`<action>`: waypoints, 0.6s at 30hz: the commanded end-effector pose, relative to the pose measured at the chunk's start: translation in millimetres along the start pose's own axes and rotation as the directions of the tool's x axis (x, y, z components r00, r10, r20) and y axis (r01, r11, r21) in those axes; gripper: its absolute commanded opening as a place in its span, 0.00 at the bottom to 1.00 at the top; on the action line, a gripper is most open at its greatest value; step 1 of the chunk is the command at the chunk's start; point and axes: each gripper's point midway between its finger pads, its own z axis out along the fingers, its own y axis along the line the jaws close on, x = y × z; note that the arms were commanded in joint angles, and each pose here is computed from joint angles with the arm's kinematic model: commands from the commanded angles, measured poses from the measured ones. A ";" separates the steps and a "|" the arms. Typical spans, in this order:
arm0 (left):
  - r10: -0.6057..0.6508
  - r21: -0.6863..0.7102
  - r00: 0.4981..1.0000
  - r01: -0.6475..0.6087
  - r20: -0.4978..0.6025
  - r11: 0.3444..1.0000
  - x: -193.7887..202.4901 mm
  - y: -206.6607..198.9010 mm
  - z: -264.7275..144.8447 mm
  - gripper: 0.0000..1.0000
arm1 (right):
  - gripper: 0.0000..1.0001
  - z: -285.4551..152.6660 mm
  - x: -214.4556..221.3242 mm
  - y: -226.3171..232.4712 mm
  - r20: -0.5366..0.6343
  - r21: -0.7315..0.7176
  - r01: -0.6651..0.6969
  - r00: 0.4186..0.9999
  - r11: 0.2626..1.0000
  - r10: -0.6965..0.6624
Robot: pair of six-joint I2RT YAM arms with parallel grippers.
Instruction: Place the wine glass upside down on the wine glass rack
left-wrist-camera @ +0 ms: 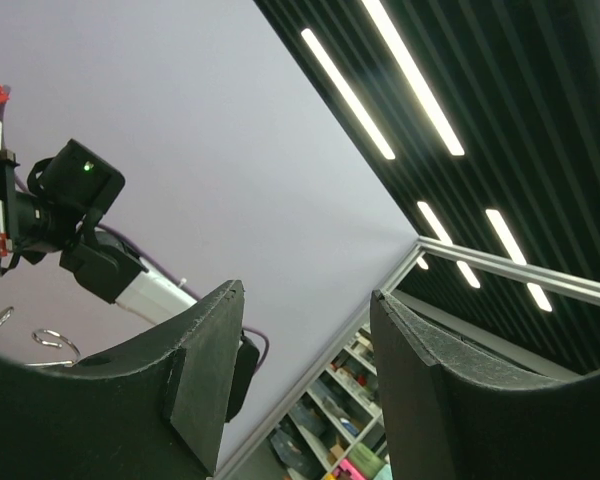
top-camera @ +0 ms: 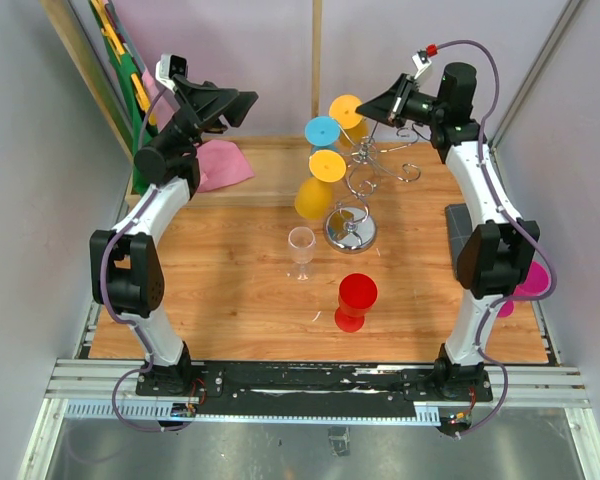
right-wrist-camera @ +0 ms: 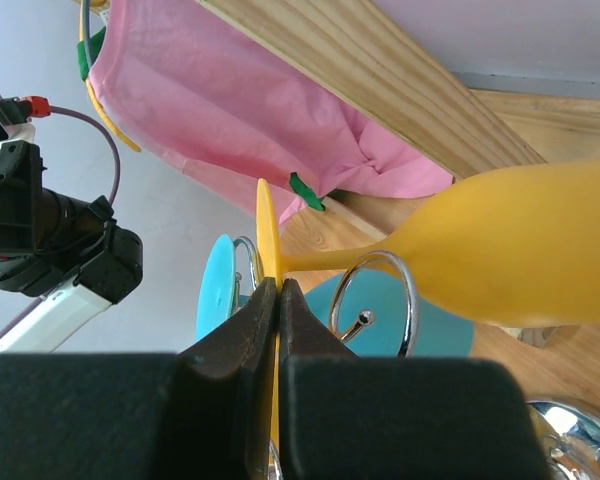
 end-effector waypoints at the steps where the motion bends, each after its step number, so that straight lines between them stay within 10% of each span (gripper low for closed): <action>1: 0.047 0.178 0.992 -0.026 -0.117 0.984 36.3 -58.3 -9.5 0.58 | 0.01 -10.1 2.5 35.9 -0.004 -0.057 0.072 0.997 0.996 -0.072; 18: 0.047 0.175 0.992 -0.026 -0.117 0.984 37.9 -59.2 -10.2 0.58 | 0.01 -15.2 -0.5 44.4 -0.004 -0.045 0.084 0.996 0.995 -0.085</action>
